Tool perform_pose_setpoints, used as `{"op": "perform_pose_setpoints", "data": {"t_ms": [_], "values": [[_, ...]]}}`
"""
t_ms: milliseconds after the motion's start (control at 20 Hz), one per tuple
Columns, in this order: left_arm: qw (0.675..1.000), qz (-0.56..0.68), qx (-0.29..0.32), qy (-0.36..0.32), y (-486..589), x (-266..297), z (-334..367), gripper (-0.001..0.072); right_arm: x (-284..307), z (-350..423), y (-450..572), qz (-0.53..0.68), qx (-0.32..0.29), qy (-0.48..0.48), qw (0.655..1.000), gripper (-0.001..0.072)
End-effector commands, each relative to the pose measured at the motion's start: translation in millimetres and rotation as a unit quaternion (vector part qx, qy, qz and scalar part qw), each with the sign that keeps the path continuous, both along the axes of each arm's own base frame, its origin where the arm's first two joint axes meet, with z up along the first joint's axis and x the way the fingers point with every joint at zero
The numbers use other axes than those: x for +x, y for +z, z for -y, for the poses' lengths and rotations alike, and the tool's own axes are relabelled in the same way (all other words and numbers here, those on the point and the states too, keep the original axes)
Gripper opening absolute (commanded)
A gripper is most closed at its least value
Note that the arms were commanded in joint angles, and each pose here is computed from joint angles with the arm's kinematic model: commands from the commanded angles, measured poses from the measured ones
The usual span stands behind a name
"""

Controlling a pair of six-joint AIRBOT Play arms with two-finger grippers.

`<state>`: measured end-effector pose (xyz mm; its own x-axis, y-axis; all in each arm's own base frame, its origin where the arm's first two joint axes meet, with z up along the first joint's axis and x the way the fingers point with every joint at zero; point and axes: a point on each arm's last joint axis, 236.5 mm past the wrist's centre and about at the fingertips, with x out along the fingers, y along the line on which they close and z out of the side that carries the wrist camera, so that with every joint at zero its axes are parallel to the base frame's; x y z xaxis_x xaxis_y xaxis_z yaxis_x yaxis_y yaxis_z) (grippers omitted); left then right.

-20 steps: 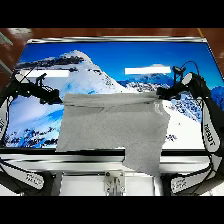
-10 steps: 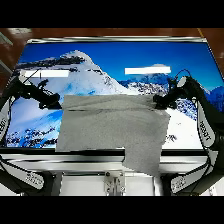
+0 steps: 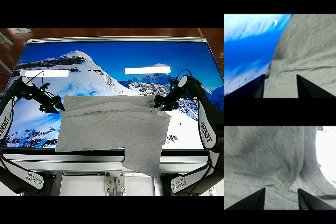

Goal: Fold the shirts.

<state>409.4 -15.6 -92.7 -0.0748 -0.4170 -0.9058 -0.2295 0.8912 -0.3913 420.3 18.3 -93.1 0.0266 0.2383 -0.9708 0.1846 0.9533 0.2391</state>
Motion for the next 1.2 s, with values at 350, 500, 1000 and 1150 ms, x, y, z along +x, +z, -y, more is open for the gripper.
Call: {"op": "perform_pose_setpoints", "data": {"t_ms": [350, 500, 1000, 1150], "values": [[0.998, -0.037, -0.036, 0.027, 49.3, -135.9, -31.4, 0.0666, -135.8, 131.4, 86.1, -0.048, -0.02, -0.072, 0.996, 0.0635], [0.993, -0.066, -0.069, 0.068, 14.1, -193.2, -18.7, 0.0664, -155.8, 130.3, 77.3, -0.024, 0.033, -0.124, 0.991, 0.0634], [0.984, -0.088, -0.127, 0.092, -27.9, -219.7, 10.0, 0.0663, -156.4, 121.7, 60.5, -0.017, 0.058, -0.143, 0.988, 0.0635], [0.983, -0.095, -0.132, 0.09, -31.2, -219.8, 14.4, 0.0662, -156.6, 121.6, 60.6, -0.017, 0.059, -0.143, 0.988, 0.0635]]}}
